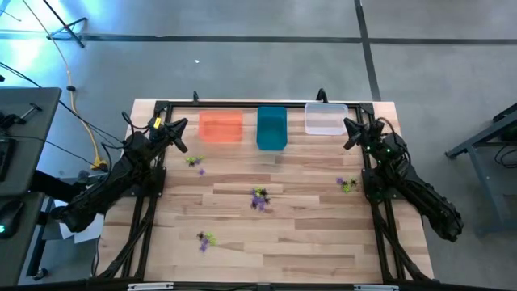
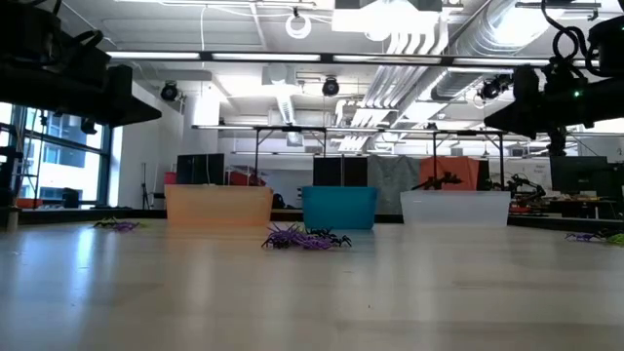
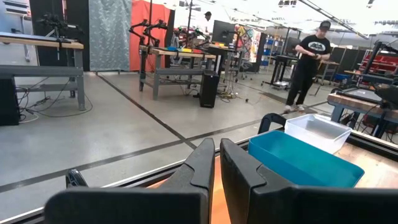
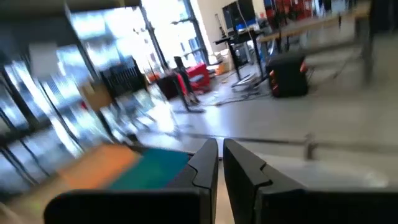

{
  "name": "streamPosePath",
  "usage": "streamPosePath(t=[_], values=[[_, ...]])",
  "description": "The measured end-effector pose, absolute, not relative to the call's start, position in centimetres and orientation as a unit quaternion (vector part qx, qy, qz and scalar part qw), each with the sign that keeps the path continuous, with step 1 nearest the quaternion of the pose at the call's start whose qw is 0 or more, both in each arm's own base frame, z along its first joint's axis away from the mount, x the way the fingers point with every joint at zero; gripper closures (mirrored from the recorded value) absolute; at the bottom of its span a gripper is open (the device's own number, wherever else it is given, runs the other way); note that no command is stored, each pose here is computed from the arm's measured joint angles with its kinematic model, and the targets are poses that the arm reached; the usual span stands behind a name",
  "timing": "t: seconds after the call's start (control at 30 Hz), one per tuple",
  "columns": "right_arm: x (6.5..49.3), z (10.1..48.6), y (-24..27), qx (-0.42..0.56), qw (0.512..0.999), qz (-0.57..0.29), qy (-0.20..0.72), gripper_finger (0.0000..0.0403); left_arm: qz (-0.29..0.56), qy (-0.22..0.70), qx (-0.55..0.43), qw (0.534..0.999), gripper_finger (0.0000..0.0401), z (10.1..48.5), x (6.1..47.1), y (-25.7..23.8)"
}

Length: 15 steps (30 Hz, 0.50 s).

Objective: Sort Halloween decoration
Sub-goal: Put the purple spider toy into the blue bin

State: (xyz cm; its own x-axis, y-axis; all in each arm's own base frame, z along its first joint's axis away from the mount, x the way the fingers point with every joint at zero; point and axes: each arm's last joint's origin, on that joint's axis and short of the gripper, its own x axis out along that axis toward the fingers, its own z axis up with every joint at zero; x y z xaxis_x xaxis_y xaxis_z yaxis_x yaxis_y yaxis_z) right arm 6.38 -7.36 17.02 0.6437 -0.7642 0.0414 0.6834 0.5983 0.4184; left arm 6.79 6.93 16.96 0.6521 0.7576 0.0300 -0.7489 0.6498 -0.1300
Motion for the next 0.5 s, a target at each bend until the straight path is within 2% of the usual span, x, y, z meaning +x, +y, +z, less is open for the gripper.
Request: streamPosePath(t=[0.1,0.17,0.33,0.5], values=[[6.4,17.0,-7.3,0.333,0.845,-0.381,-0.174,0.0379,0.415,-0.041,-0.053,0.907,0.0386,16.9,6.8,6.9],[6.5,17.0,-7.3,0.390,0.827,-0.358,-0.190,0.0379,0.415,-0.041,-0.053,0.907,0.0386,17.0,6.8,6.9],[6.7,17.4,-7.0,0.429,0.837,-0.280,-0.193,0.0379,0.415,-0.041,-0.053,0.907,0.0386,17.0,6.8,6.9],[6.6,19.1,-6.7,0.439,0.830,-0.217,-0.268,0.0379,0.415,-0.041,-0.053,0.907,0.0386,17.0,6.8,6.9]])
